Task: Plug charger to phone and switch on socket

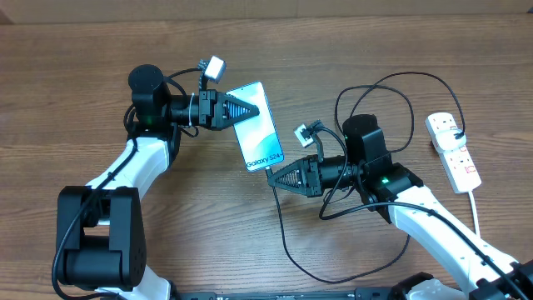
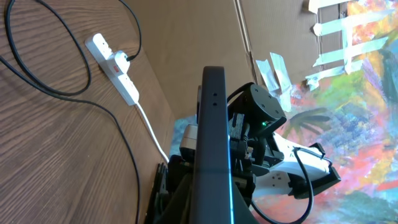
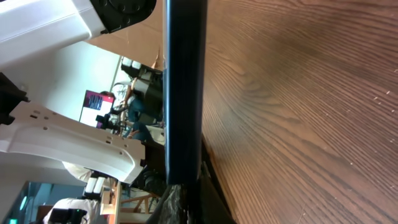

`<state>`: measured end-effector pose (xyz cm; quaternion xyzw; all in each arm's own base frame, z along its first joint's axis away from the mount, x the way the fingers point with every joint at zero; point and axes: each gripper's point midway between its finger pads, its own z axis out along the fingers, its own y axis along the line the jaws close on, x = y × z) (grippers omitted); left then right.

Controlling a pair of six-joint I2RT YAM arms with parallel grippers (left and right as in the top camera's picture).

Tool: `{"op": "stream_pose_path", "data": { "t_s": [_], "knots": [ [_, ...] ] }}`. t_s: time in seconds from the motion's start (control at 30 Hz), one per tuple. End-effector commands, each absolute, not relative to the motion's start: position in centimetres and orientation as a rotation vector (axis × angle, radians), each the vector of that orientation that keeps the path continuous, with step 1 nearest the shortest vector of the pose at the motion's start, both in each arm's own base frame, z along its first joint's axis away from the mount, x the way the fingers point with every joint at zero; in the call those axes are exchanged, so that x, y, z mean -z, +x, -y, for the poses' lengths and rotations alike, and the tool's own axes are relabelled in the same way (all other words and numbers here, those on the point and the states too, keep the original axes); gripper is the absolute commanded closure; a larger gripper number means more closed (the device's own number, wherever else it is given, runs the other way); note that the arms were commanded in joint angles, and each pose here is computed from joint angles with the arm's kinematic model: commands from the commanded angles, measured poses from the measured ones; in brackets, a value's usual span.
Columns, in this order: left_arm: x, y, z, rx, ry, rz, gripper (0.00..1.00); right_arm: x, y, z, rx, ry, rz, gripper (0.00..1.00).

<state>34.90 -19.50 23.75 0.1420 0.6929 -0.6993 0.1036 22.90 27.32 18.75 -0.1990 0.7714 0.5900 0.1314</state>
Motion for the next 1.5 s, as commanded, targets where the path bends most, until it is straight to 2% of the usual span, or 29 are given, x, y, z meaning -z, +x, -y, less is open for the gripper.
{"op": "stream_pose_path", "data": {
  "t_s": [0.0,1.47],
  "knots": [
    [-24.4,34.8,19.5,2.038,0.506,-2.004,0.96,-19.7,23.5,-27.4,-1.704,-0.601,-2.201,0.96],
    [-24.4,34.8,19.5,2.027,0.521,-1.992,0.96,-19.7,22.9,-27.3,-1.742,-0.608,-2.216,0.96]
  ]
}}
